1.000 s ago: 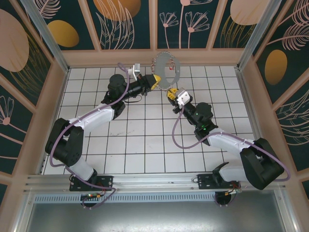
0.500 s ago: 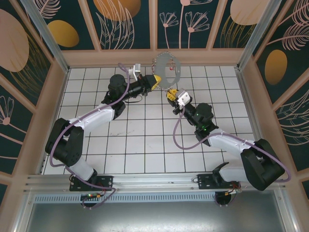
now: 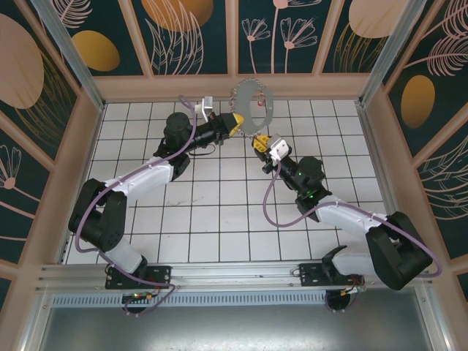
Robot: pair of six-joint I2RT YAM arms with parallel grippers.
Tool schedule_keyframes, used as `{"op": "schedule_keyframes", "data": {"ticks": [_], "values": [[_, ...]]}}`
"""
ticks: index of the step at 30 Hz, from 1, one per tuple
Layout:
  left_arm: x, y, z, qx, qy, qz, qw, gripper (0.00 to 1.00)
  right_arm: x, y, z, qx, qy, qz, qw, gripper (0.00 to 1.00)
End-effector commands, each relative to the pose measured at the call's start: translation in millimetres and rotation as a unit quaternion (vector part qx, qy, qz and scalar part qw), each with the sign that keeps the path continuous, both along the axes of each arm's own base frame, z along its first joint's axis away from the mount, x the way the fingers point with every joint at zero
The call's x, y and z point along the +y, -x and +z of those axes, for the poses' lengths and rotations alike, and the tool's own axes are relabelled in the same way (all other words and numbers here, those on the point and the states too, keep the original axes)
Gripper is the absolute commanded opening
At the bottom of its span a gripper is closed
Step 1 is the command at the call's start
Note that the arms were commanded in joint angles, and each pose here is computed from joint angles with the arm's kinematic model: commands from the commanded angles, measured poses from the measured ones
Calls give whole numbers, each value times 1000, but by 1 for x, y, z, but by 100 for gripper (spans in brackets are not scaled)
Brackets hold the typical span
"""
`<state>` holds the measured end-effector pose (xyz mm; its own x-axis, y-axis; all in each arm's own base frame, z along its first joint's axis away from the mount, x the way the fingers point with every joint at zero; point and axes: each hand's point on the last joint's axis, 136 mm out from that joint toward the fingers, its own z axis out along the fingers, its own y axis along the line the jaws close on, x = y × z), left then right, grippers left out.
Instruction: Put the keys on the keyring
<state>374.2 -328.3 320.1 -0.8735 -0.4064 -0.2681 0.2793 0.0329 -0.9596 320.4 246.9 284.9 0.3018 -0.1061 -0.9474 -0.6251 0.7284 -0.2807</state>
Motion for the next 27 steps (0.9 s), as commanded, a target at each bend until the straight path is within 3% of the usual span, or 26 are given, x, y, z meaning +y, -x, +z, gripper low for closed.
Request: {"op": "schedule_keyframes", "data": {"ticks": [1, 16, 27], "values": [[1, 10, 24, -47, 14, -6, 999, 0, 4, 3, 18, -23, -18, 14, 999, 14], [1, 11, 24, -48, 14, -7, 999, 0, 8, 3, 24, -29, -21, 17, 999, 20], [0, 11, 23, -48, 12, -10, 999, 0, 12, 2, 27, -34, -23, 16, 999, 18]]}}
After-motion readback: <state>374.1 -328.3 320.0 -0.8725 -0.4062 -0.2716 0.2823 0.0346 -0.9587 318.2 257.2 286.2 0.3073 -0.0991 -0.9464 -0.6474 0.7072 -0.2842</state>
